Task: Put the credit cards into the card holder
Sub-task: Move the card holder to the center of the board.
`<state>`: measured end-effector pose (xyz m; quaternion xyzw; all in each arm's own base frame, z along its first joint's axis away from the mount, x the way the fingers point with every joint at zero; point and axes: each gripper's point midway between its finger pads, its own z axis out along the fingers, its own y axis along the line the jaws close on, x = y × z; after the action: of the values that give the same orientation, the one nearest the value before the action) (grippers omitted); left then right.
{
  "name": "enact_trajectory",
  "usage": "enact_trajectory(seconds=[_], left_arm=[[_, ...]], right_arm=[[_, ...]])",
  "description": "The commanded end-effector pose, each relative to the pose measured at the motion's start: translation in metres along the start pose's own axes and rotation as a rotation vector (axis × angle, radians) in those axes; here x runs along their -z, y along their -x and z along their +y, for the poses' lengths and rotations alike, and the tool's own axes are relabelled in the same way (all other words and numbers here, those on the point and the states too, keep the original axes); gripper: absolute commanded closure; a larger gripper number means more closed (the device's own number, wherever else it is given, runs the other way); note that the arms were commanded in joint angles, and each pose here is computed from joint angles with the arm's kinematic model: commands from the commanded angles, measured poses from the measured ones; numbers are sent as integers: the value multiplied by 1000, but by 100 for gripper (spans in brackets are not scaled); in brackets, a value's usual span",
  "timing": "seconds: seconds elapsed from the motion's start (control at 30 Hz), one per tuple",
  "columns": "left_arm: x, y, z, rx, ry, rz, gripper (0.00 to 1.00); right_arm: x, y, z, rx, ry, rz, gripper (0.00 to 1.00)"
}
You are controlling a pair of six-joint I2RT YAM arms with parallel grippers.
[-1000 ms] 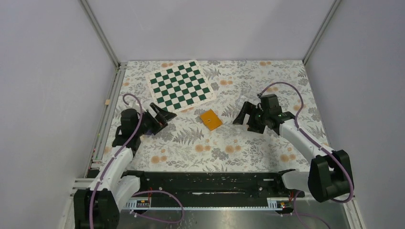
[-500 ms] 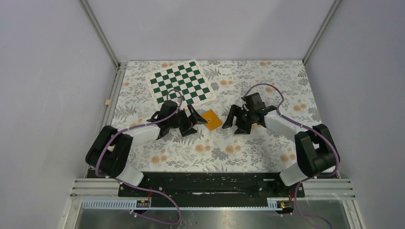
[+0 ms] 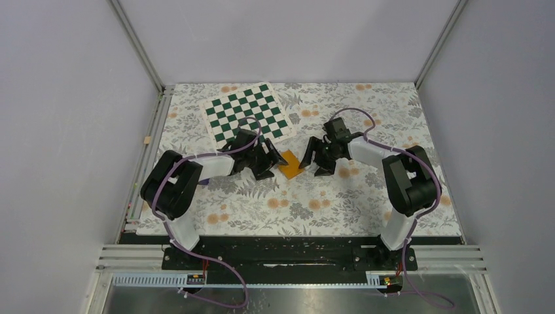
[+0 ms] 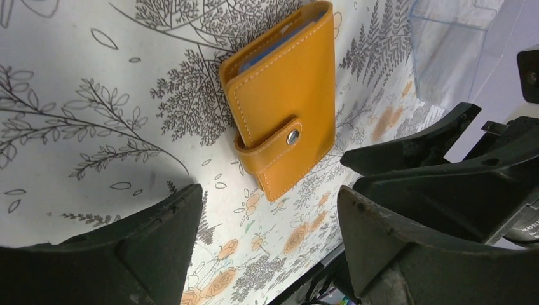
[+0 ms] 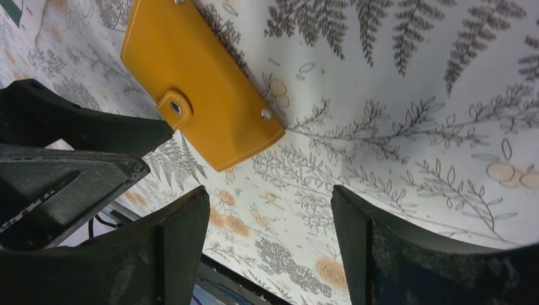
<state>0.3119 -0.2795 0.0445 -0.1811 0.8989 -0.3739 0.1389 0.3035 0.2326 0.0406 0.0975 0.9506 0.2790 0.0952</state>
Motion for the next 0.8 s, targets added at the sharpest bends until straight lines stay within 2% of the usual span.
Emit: enact_trajectory(seconds=[0.0, 0.17, 0.47, 0.6, 0.77], left_arm=[[-10, 19, 10, 6, 58, -50, 24], [-20, 26, 11, 1, 64, -43, 32], [-34, 12, 2, -37, -18, 41, 48], [-30, -1, -6, -55, -88, 64, 67], [-13, -16, -3, -86, -98, 66, 92]], right_arm=[[-8, 11, 4, -5, -34, 1, 23], [-18, 19, 10, -19, -29, 23, 26], [-29, -4, 37, -54, 169, 121, 38], [-26, -27, 37, -33, 194, 175, 39], [-14, -49, 35, -46, 221, 217, 40]])
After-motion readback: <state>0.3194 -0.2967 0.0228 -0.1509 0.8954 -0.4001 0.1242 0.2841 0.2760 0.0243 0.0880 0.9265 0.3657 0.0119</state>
